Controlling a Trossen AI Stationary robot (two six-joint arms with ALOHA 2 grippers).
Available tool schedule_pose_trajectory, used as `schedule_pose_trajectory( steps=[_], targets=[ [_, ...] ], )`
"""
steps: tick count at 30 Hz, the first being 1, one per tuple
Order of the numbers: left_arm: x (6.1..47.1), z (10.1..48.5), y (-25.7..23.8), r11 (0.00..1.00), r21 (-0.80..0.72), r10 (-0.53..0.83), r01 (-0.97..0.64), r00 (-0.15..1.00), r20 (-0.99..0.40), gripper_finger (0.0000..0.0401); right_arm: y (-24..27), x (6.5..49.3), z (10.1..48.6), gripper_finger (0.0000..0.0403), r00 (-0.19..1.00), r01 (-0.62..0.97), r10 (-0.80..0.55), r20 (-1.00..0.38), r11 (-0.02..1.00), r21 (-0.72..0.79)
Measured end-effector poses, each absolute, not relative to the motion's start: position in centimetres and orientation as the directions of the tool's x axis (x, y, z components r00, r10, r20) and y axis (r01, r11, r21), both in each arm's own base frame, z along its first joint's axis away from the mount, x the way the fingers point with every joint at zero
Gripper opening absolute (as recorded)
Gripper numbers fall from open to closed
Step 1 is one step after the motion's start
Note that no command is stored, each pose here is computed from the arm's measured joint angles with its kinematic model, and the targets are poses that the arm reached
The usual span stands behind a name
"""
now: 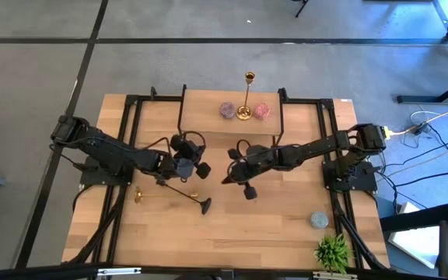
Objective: Pick & Place candle stick holders
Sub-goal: Put the black candle holder on the shelf
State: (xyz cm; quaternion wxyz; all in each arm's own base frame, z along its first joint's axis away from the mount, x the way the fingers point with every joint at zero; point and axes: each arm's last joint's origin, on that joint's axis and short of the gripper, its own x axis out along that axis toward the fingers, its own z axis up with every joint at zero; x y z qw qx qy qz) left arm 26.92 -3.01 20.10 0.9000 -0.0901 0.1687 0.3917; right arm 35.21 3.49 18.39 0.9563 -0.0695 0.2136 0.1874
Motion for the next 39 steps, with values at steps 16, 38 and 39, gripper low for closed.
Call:
schedule_pose_trajectory(
  steps=[16, 38, 39],
  targets=[
    [24.0, 18.8, -5.2, 0.554, -0.335, 0.571, -0.763, 0.640, -0.514, 0.0002, 8.5, 33.8, 19.2, 0.0000, 0.673, -0.733, 0.710, -0.207, 0.678, -0.060],
    [20.1, 20.2, -8.3, 0.633, -0.433, 0.195, -0.642, 0.674, -0.713, 0.0002, 4.0, 32.0, 19.5, 0.0000, 0.653, -0.757, 0.753, 0.078, 0.651, 0.055],
    [20.0, 20.2, -8.4, 0.638, -0.428, 0.193, -0.640, 0.671, -0.716, 0.0002, 4.2, 32.0, 19.6, 0.0000, 0.648, -0.761, 0.757, 0.080, 0.646, 0.052]
  ],
)
